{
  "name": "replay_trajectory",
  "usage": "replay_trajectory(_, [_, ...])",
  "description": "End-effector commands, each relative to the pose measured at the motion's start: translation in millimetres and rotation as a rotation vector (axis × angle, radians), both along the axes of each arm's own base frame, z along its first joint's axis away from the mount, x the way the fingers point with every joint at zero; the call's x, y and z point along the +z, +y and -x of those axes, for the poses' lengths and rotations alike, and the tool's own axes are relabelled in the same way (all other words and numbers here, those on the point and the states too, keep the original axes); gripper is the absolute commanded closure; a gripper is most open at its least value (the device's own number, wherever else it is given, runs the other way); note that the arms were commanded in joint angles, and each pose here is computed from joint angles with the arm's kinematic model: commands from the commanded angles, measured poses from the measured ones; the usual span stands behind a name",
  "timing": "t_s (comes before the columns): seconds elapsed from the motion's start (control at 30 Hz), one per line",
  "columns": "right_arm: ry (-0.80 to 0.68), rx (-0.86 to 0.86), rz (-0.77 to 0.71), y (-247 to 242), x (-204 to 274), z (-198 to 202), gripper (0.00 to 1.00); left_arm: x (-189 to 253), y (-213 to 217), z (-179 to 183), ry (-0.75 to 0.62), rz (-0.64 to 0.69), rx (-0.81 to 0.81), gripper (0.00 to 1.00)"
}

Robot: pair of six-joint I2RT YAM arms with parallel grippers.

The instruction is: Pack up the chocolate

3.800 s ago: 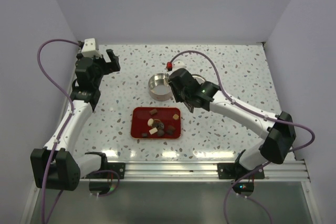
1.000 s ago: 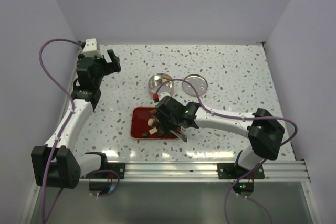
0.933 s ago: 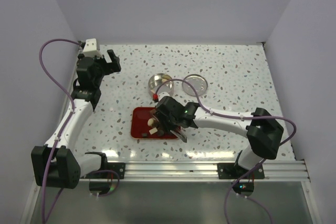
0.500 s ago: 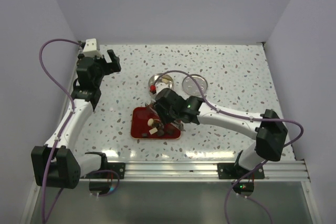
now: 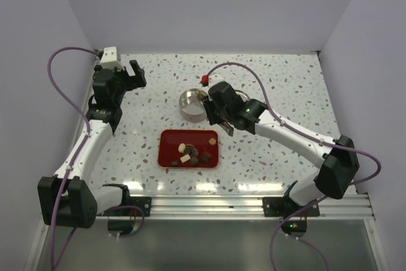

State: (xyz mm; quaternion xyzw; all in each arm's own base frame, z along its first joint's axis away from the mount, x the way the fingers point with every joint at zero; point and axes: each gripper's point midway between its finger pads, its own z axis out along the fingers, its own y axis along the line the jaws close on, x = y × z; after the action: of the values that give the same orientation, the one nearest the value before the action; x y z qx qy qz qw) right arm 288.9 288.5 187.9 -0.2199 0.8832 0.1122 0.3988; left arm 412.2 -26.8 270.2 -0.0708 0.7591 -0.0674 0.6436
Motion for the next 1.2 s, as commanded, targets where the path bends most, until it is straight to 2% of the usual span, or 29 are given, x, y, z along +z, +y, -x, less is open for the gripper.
replay_trajectory(0.0, [-0.1,-0.006,-0.045,5.5,28.5,-26.7,0.6,13.3,-2.3,0.1,-0.031,0.011,0.0,0.0])
replay_trajectory(0.13, [-0.115,0.002,-0.03,8.9,27.8,-37.9,0.6,13.1,-1.7,-0.2,-0.03,0.008,0.003,0.0])
replay_trajectory(0.47, [-0.112,0.001,-0.017,9.5,22.4,-48.3,0.49,12.1,-0.9,-0.3,-0.027,0.006,0.007,0.0])
replay_trajectory(0.67, [-0.099,0.015,-0.045,9.7,24.7,-40.8,0.53,12.3,-1.0,-0.7,-0.027,0.008,0.007,0.0])
replay_trajectory(0.87, [-0.036,0.058,-0.09,13.6,22.0,-10.8,0.55,10.2,-0.6,-0.8,-0.022,0.005,0.008,0.0])
replay_trajectory(1.17, [0.077,0.161,-0.101,37.7,4.2,67.4,0.55,8.5,-2.5,-1.8,-0.018,0.008,0.001,0.0])
